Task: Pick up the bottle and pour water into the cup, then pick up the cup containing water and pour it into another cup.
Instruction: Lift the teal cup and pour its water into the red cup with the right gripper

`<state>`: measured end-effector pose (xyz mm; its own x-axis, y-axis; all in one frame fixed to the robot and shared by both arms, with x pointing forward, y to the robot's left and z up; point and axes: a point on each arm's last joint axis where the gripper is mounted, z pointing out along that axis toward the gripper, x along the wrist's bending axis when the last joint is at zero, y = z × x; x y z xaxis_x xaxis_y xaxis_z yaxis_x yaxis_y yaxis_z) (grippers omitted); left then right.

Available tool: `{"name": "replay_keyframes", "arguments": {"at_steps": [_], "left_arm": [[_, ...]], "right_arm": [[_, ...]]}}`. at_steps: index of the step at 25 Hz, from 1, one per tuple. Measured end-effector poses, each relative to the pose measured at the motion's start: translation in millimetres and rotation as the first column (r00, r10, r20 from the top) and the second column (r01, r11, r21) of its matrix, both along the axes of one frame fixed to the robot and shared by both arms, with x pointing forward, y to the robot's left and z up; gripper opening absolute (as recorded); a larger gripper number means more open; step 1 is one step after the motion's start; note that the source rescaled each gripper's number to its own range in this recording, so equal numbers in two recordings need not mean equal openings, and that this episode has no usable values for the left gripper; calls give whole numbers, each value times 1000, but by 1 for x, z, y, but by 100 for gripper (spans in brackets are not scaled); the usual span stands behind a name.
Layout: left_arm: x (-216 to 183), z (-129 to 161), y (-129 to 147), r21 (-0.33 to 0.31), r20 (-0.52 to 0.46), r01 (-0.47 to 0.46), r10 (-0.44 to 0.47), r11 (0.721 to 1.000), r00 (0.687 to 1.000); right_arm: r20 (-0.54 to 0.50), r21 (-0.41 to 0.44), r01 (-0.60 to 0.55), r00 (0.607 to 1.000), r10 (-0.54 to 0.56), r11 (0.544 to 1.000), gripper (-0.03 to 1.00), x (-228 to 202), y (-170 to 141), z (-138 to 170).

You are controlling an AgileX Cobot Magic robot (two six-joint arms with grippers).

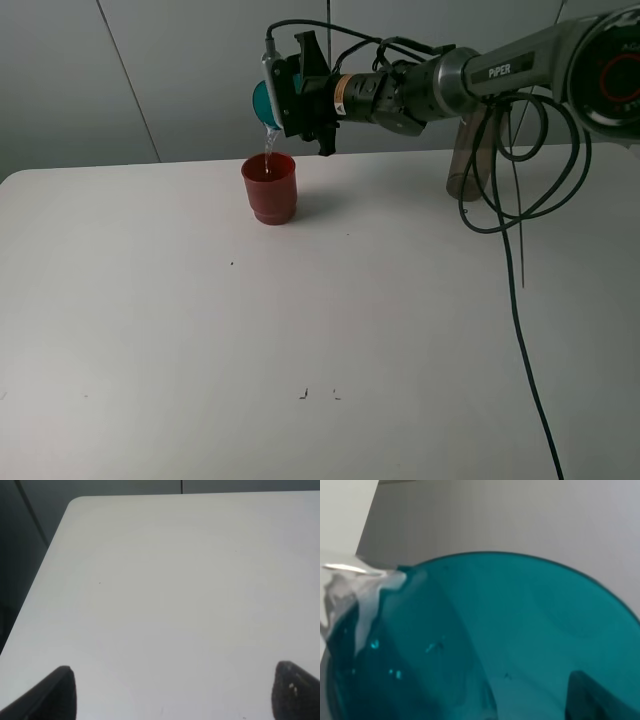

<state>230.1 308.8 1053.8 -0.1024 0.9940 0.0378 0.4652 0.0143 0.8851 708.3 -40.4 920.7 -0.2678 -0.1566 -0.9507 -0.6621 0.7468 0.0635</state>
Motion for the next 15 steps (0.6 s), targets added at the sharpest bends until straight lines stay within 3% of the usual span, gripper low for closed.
{"name": "replay_keyframes", "arguments": {"at_steps": [15], "left_arm": [[0,0,0,0,0,0,0,1000,1000]], "right_arm": [[94,-95,-44,994,53,994,7,0,1,1]]}}
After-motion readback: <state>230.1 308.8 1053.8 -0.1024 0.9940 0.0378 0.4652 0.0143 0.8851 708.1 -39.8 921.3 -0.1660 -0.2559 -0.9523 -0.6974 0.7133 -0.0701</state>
